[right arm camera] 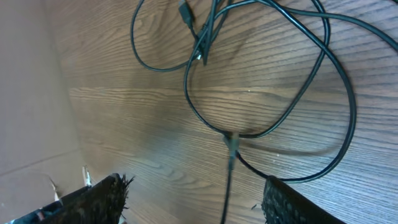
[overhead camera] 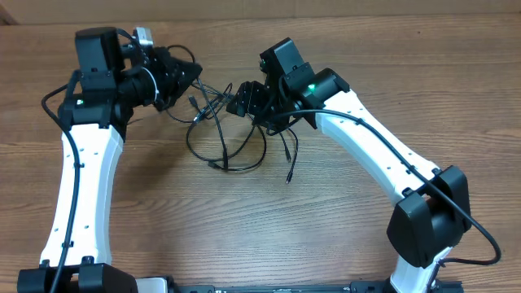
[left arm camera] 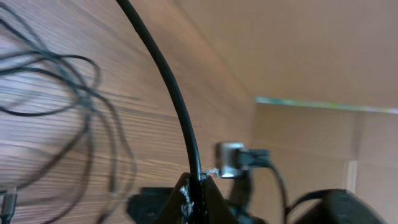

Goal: Untangle cables

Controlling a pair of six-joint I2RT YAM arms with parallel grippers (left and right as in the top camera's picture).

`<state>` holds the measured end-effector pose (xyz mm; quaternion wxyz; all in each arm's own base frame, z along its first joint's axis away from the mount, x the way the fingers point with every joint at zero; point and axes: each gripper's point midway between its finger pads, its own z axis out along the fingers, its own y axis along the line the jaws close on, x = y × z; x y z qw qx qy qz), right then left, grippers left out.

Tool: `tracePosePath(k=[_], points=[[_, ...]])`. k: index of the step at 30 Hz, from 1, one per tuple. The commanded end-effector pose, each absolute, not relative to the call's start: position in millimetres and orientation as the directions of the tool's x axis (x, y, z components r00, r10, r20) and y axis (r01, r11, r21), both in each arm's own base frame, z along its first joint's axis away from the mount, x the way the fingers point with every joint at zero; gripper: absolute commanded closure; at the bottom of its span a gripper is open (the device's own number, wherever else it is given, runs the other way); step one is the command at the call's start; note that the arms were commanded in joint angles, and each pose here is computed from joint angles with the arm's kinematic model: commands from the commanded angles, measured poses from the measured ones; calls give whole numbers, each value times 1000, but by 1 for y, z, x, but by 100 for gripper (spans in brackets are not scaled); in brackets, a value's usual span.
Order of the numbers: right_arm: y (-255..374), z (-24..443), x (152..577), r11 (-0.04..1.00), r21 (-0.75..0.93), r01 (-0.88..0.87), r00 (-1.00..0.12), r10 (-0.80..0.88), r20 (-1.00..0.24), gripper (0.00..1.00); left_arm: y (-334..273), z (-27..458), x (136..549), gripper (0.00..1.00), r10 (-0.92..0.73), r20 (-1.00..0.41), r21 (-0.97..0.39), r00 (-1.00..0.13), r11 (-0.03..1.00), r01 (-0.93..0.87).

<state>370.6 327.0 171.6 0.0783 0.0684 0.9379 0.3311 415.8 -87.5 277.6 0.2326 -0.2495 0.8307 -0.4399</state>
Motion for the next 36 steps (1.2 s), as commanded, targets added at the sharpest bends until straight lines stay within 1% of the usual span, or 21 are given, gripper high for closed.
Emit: tracePosePath(k=[1, 4, 8, 13, 17, 21, 28, 29, 35, 36], points=[[324, 166, 375, 779, 621, 84, -976, 191, -107, 31, -79, 297, 410, 96, -565, -353, -782, -745, 616, -96], [326, 163, 378, 776, 625, 81, -975, 192, -112, 31, -77, 320, 400, 96, -534, -422, -755, -733, 654, -42], [335, 157, 390, 762, 644, 64, -971, 196, -135, 31, -73, 357, 376, 96, -503, -504, -709, -702, 705, 4], [348, 146, 414, 740, 673, 26, -960, 207, -190, 31, -81, 379, 343, 96, -479, -506, -720, -717, 692, 46], [357, 128, 428, 721, 691, 40, -954, 233, -188, 31, -84, 382, 324, 96, -466, -497, -722, -732, 690, 51], [364, 113, 437, 709, 703, 50, -950, 250, -184, 31, -85, 378, 318, 96, -447, -498, -709, -743, 703, 52], [373, 89, 429, 728, 683, 63, -962, 227, -153, 33, -85, 373, 316, 96, -446, -477, -712, -757, 702, 34], [377, 84, 427, 730, 680, 58, -963, 220, -154, 36, -85, 372, 315, 96, -447, -470, -712, -761, 701, 29], [386, 58, 428, 745, 664, 53, -963, 215, -164, 37, -85, 366, 309, 96, -444, -445, -712, -778, 703, 6], [386, 54, 429, 749, 660, 55, -963, 215, -164, 41, -85, 365, 309, 96, -439, -447, -708, -779, 706, 8]])
